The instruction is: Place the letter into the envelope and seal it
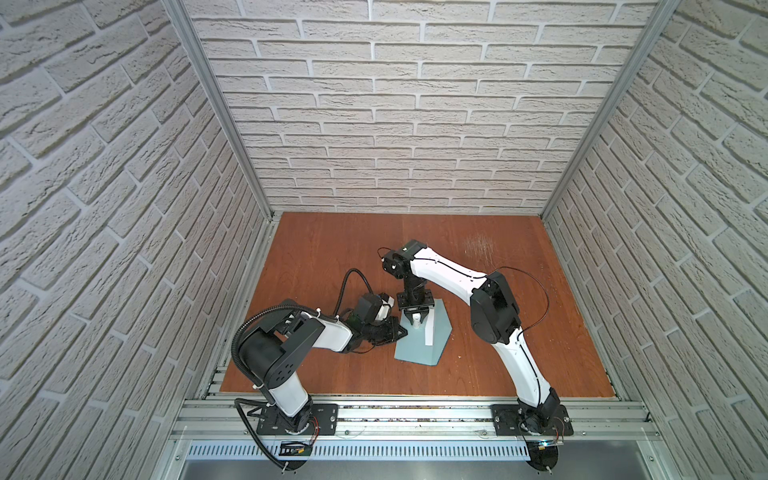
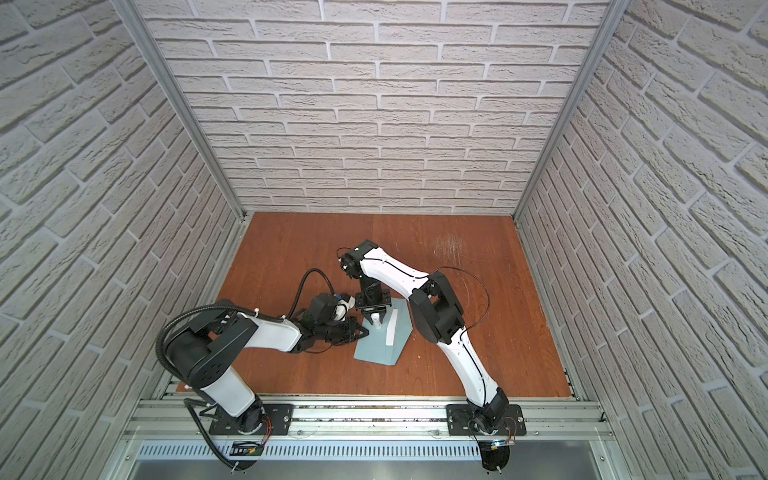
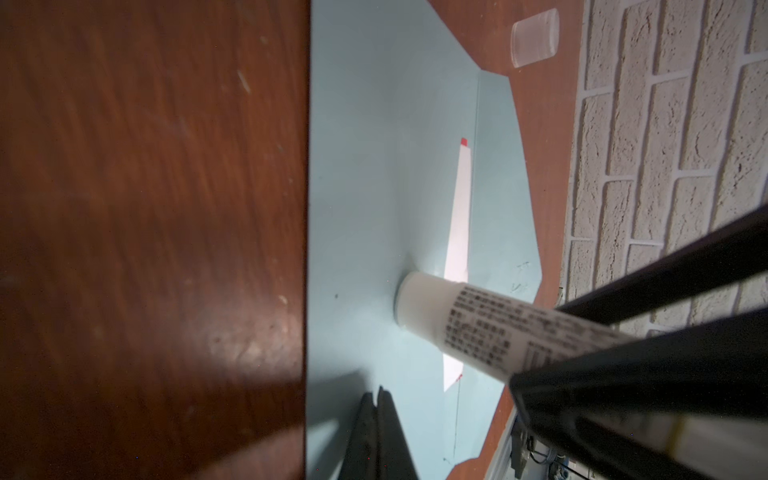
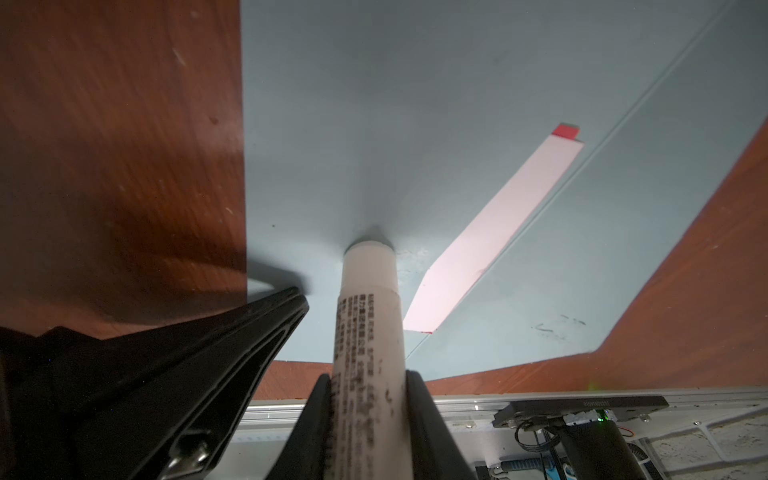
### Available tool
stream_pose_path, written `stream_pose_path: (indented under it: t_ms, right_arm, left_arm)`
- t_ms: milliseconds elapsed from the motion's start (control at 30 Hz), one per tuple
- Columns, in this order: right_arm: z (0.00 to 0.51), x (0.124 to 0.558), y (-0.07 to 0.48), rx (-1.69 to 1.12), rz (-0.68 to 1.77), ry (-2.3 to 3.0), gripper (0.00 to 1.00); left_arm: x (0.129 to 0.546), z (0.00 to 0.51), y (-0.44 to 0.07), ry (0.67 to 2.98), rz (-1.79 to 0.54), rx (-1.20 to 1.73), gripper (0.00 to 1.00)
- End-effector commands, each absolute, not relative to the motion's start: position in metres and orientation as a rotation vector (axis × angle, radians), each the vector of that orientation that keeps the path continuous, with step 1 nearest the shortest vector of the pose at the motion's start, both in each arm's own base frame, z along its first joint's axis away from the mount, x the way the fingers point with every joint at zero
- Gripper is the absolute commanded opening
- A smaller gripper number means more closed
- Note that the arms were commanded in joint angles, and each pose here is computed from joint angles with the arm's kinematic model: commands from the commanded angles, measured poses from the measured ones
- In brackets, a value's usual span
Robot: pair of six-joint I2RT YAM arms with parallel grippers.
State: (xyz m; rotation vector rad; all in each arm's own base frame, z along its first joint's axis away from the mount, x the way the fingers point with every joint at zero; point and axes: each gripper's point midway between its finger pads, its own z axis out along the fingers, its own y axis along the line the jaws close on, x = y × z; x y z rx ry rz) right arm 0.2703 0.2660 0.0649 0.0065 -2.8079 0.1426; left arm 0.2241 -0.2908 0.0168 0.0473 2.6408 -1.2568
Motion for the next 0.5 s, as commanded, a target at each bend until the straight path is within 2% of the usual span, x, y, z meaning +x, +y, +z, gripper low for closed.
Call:
stream_pose_path:
  t_ms: [0,467]
  right_arm:
    - [0.043,0.269,0.254,0.009,0.226,-2.768,0.05]
    - [0.014,0.267,0.228,-0.033,0.321,-2.704,0.05]
  left_arm:
    - [0.205,-0.028,-0.262,2.827,-1.061,-0.039,0.00]
    - [0.205,-0.027,-0.262,2.829,-1.063,-0.042,0.00]
